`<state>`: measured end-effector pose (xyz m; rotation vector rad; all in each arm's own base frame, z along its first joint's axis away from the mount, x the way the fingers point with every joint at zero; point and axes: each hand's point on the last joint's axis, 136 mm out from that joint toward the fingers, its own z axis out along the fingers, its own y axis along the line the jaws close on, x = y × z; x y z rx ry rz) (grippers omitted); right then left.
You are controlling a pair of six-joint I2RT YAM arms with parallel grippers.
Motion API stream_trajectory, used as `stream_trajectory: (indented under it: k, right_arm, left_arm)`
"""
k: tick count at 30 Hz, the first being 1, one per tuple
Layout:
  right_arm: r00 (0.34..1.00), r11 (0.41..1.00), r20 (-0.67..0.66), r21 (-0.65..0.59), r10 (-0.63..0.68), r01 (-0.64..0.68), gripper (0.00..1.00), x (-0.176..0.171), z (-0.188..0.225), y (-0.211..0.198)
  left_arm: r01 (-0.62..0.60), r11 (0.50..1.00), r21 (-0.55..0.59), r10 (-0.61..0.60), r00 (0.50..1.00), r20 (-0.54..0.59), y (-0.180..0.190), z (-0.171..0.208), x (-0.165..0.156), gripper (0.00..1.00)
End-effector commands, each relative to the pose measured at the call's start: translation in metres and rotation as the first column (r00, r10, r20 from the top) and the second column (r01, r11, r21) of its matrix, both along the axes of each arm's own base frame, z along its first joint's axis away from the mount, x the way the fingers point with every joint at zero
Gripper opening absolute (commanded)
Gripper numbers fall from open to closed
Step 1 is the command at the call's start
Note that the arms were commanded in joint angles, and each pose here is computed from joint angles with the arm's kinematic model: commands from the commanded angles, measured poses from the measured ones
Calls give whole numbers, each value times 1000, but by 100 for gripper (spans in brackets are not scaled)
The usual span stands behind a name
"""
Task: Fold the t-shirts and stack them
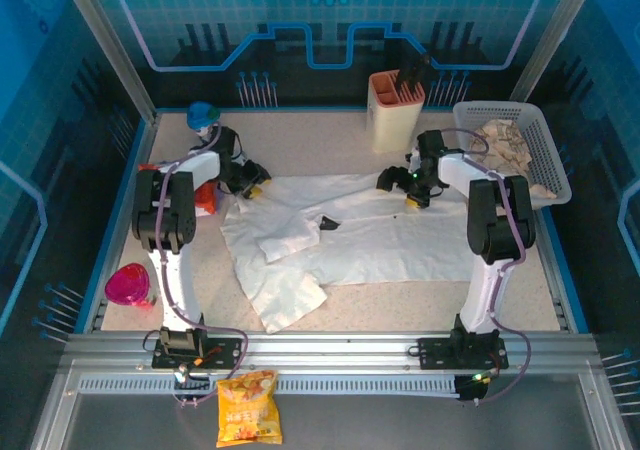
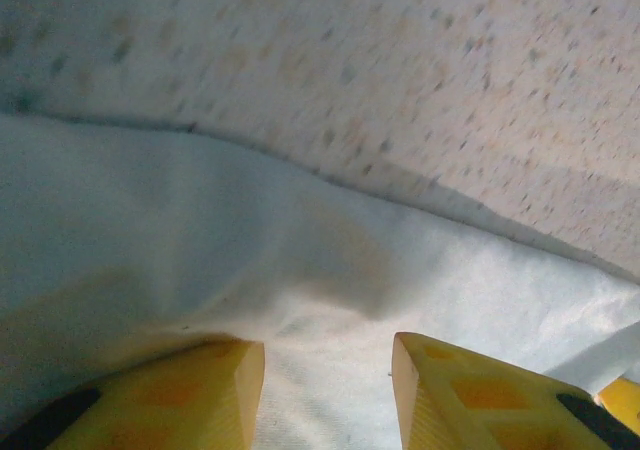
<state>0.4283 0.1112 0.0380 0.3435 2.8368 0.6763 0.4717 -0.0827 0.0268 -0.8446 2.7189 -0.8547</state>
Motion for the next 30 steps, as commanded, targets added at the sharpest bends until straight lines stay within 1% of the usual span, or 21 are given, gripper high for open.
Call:
stream_trajectory:
  k: [1, 5, 9, 11, 14, 16, 19, 21, 22, 25, 27, 28, 30]
  right_arm:
    - [999, 1000, -32, 5, -7, 7, 94, 1, -5, -1]
    - [999, 999, 40, 12, 34, -34, 96, 2, 19, 6]
    - [993, 999, 110, -26, 48, -45, 100, -4, 47, 1]
    - [988, 997, 142, -55, 52, -45, 100, -9, 63, -4]
    - [981, 993, 189, -113, 37, -16, 100, -24, 87, -17]
    - [983, 989, 185, -147, 9, 18, 100, -42, 96, -28]
    - [988, 984, 155, -170, -26, 53, 100, -75, 101, -39]
    - [988, 985, 137, -153, -65, 86, 92, -98, 98, -44]
    - [988, 986, 132, -131, -82, 99, 91, -109, 97, -45]
    - [982, 979, 114, -127, -147, 162, 90, -143, 89, -59]
    - [977, 968, 92, -149, -192, 204, 90, -164, 78, -72]
    - [972, 959, 71, -161, -222, 231, 89, -175, 71, -80]
    - [957, 941, 27, -174, -289, 289, 87, -195, 56, -95]
  left_arm:
    - [28, 999, 33, -27, 999, -29, 6, -11, 7, 40]
    - [47, 995, 90, -49, 999, 15, 15, 7, 29, 40]
    - [53, 995, 89, -57, 997, 43, 17, 33, 40, 40]
    - [57, 996, 71, -61, 997, 51, 14, 49, 35, 40]
    - [55, 997, 49, -60, 992, 111, 4, 84, 16, 41]
    - [63, 997, 43, -69, 987, 147, -3, 106, -6, 43]
    - [83, 997, 5, -83, 985, 149, -18, 118, -47, 44]
    - [91, 996, 3, -91, 988, 126, -24, 115, -79, 45]
    - [100, 995, 18, -101, 989, 107, -27, 111, -99, 46]
    - [109, 993, 39, -111, 991, 68, -30, 102, -152, 48]
    - [95, 995, 33, -96, 994, 55, -31, 98, -181, 50]
    - [86, 996, 32, -87, 995, 54, -30, 99, -196, 53]
    - [78, 997, 24, -79, 996, 51, -31, 101, -220, 55]
